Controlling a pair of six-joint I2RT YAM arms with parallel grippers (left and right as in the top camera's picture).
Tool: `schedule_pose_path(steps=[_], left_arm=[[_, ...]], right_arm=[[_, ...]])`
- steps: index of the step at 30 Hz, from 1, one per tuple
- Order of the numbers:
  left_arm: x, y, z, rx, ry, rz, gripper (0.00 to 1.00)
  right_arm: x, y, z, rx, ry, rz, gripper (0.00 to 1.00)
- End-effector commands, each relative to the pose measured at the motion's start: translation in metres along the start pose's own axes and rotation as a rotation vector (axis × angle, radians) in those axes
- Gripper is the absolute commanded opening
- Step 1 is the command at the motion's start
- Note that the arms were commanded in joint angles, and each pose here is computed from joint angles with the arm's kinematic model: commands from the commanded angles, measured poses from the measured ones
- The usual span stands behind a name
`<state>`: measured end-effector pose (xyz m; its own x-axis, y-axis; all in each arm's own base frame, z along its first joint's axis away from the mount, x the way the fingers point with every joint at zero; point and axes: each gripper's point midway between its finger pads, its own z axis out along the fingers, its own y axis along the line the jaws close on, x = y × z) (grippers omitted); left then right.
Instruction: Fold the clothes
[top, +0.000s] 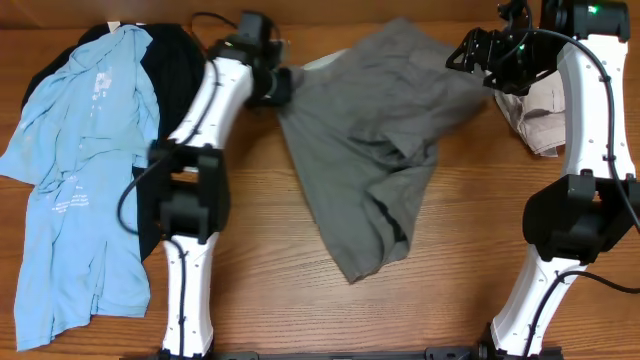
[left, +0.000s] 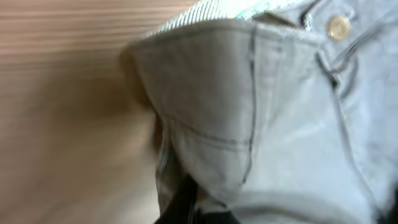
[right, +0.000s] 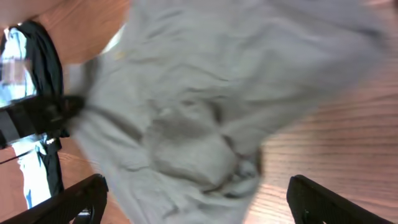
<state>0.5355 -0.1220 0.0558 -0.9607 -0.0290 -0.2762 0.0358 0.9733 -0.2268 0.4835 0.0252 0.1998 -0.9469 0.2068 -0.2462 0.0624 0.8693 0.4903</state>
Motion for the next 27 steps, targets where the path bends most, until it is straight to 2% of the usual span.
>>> schedule_pose_path(steps=[1,6,12,16,23,27], left_arm=[[-0.016,0.028,-0.105,-0.120,-0.117,-0.063,0.04],[0.031,0.043,-0.151,-0.206,0.006,-0.094,0.04],[0.070,0.044,-0.162,-0.247,0.146,-0.094,0.04],[0.067,0.051,-0.163,-0.267,0.134,-0.103,0.04],[0.047,0.072,-0.165,-0.215,0.057,-0.225,0.04],[0.044,0.082,-0.168,-0.184,0.043,-0.278,0.04]], right_arm=[[0.003,0.020,-0.019,0.053,-0.045,-0.017,0.95],[0.022,0.037,-0.002,0.151,0.013,-0.052,0.91],[0.043,0.080,0.033,0.212,0.054,-0.148,0.91],[0.062,0.111,0.062,0.209,0.088,-0.207,0.91],[0.102,0.147,0.112,0.180,0.147,-0.295,0.91],[0.124,0.168,0.135,0.189,0.154,-0.412,0.91]])
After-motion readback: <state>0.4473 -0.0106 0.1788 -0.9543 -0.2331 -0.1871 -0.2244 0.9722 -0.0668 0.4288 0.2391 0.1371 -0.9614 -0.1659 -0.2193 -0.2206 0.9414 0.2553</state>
